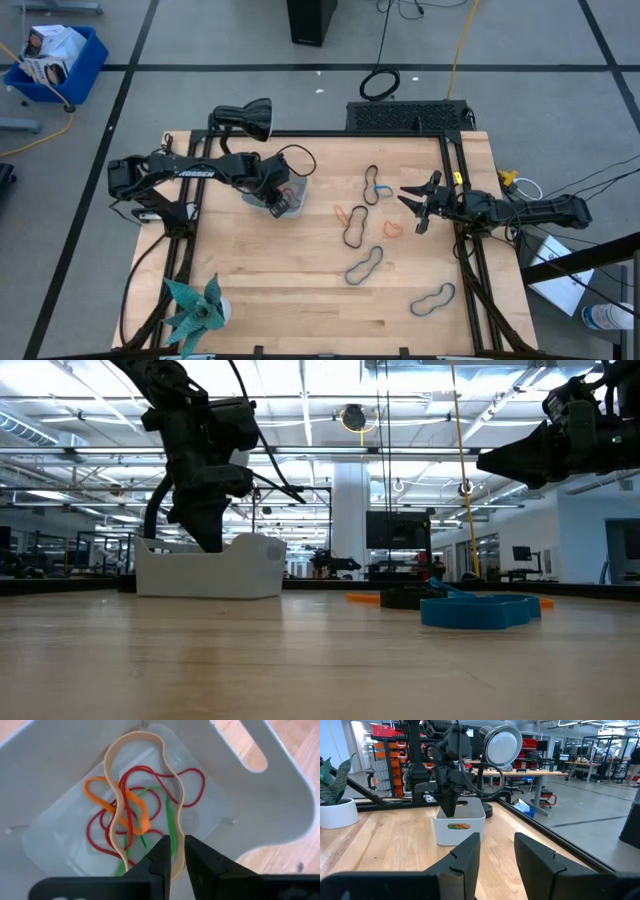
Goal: Pick and place rubber bands into bin
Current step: Put the top black rubber band into the gray bin
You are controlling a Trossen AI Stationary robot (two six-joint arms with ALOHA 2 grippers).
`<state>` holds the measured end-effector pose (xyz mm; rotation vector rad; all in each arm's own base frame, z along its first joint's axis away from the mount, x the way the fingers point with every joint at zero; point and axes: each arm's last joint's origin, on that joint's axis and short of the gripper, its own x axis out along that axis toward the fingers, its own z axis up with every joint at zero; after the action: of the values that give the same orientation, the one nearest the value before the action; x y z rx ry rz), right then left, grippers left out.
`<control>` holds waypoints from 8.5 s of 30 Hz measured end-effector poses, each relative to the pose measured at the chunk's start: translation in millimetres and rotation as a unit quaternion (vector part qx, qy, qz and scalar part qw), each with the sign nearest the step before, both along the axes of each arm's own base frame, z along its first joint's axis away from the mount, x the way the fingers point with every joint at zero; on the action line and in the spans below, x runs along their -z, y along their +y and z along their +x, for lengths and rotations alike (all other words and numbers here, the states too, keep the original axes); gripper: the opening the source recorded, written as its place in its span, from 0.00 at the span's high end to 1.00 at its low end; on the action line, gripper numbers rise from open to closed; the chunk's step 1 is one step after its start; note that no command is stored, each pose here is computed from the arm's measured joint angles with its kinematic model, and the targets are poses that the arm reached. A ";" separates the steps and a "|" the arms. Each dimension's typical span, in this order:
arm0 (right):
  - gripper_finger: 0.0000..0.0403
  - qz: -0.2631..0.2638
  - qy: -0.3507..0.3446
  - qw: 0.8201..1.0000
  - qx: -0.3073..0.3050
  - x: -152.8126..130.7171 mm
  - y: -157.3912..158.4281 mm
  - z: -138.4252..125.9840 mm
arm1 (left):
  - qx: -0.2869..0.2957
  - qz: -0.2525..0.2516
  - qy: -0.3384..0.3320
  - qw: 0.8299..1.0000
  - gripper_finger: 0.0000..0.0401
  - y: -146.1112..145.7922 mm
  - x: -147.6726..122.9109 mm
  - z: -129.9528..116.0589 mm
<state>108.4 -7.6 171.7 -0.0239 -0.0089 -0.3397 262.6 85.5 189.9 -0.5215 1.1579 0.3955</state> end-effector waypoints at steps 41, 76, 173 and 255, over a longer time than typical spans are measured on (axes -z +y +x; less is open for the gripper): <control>0.71 0.000 0.000 1.000 0.000 0.0 0.0 0.0 | 0.089 0.216 -0.363 0.902 0.84 -43.6 -123.1 -128.2; 0.71 0.000 0.000 1.000 0.000 0.1 0.0 0.0 | 0.055 0.219 -0.442 0.868 0.84 -58.2 -23.5 -172.7; 0.65 0.312 0.306 0.848 0.299 -57.0 -131.7 114.7 | 0.015 0.234 -0.429 0.873 0.84 -56.2 -22.2 -174.5; 1.00 0.232 0.348 0.876 0.239 7.2 -138.0 131.6 | 0.017 0.236 -0.428 0.873 0.84 -56.2 -22.1 -174.5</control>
<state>240.0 -145.5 164.4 0.3357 0.8096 -0.8091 88.1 29.3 212.0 -0.1920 0.1875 0.3427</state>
